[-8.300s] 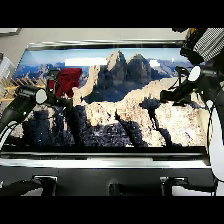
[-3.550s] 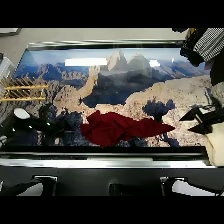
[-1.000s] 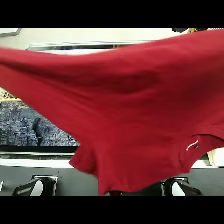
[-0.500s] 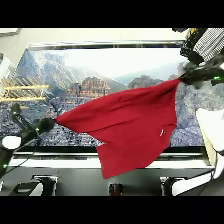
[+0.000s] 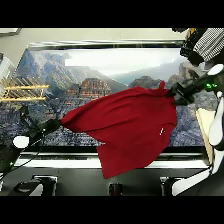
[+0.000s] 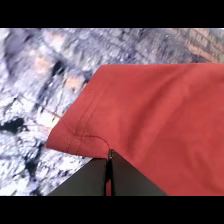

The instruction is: Fold the clothes and pants, and hang the long-sleeved shirts on hangers.

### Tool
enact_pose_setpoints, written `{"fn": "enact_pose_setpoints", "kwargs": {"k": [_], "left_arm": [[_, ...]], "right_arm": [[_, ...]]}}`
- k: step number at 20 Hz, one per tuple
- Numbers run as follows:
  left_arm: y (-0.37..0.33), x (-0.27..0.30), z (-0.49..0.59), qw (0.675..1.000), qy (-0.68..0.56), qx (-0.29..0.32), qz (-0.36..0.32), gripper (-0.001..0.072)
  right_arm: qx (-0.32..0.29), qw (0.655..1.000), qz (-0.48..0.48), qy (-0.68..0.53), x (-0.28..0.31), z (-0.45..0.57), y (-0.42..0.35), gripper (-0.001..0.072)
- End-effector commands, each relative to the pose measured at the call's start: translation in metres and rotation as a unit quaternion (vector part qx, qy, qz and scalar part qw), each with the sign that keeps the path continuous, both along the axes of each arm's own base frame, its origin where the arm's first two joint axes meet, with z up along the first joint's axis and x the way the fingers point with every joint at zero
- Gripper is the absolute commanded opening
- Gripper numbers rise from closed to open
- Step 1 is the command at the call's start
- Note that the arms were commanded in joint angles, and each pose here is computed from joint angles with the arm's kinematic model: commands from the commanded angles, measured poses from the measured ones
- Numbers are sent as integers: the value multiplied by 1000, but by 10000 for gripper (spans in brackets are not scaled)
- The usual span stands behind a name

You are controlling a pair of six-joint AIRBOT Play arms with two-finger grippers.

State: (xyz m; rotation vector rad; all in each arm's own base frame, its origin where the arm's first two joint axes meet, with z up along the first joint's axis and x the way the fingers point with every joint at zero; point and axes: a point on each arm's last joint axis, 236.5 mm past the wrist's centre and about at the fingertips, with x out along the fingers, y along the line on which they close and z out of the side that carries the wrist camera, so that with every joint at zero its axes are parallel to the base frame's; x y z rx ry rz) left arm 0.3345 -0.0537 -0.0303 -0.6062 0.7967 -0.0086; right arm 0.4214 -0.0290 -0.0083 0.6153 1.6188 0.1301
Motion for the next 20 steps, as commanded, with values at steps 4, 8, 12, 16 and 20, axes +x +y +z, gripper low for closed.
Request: {"fn": "enact_pose_setpoints", "kwargs": {"k": [4,8,12,16,20], "left_arm": [[-11,-10,-5,999,23,-1,-31,24],[-15,-16,-9,998,37,-6,-41,24],[-15,-16,-9,998,37,-6,-41,24],[-17,-18,-10,998,41,-7,-44,24],[-17,-18,-10,998,41,-8,-44,23]], "right_arm": [[22,987,27,160,-201,-59,56,617],[59,972,43,223,-296,-81,88,618],[81,972,13,220,-307,-91,106,618],[125,979,-75,141,-258,-100,129,612],[100,987,-60,107,-245,-111,138,590]]}}
